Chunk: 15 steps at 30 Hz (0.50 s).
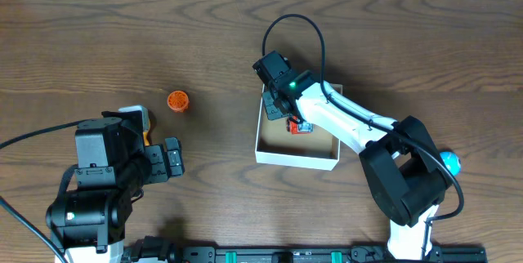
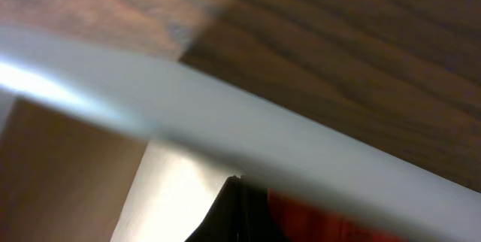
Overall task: Pack container
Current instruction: 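Adjust the truck inside the box with the right gripper and release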
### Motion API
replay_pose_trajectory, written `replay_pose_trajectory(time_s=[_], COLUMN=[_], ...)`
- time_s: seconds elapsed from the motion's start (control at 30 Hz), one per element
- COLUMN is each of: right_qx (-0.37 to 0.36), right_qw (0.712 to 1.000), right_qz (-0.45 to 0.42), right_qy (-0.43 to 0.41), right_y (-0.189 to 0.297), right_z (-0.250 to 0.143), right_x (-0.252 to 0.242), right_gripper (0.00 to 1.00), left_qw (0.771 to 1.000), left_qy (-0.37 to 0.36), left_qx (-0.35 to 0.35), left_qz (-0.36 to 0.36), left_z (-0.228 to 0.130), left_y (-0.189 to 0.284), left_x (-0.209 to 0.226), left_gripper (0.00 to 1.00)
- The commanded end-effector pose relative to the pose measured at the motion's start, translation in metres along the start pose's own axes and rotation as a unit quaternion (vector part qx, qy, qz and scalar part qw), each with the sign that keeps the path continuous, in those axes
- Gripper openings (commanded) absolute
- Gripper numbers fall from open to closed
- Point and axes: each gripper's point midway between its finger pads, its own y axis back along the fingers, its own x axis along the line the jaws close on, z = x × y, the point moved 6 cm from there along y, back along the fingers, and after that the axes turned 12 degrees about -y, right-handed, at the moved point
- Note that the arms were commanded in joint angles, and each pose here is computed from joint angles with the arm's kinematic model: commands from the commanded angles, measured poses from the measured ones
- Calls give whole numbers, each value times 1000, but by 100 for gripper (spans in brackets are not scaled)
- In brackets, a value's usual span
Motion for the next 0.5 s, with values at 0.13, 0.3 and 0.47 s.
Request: replay_pose_trajectory(time_s=[0.13, 0.3, 0.47], right_qx=[-54, -61, -55], right_qw=[992, 989, 992], right_qz=[-66, -68, -57], right_qy=[-97, -113, -93], right_y=[4, 5, 4], right_z=[11, 12, 12], right_x=[-14, -15, -11], right_gripper=[1, 2, 11], left_qw=[1000, 1000, 1000], left_qy=[-1, -1, -1], left_qx=[3, 3, 3], left_qz=[-3, -3, -3], left_z=[-2, -2, -2], left_y=[0, 0, 0], left_x=[0, 0, 0], left_gripper=[98, 98, 98])
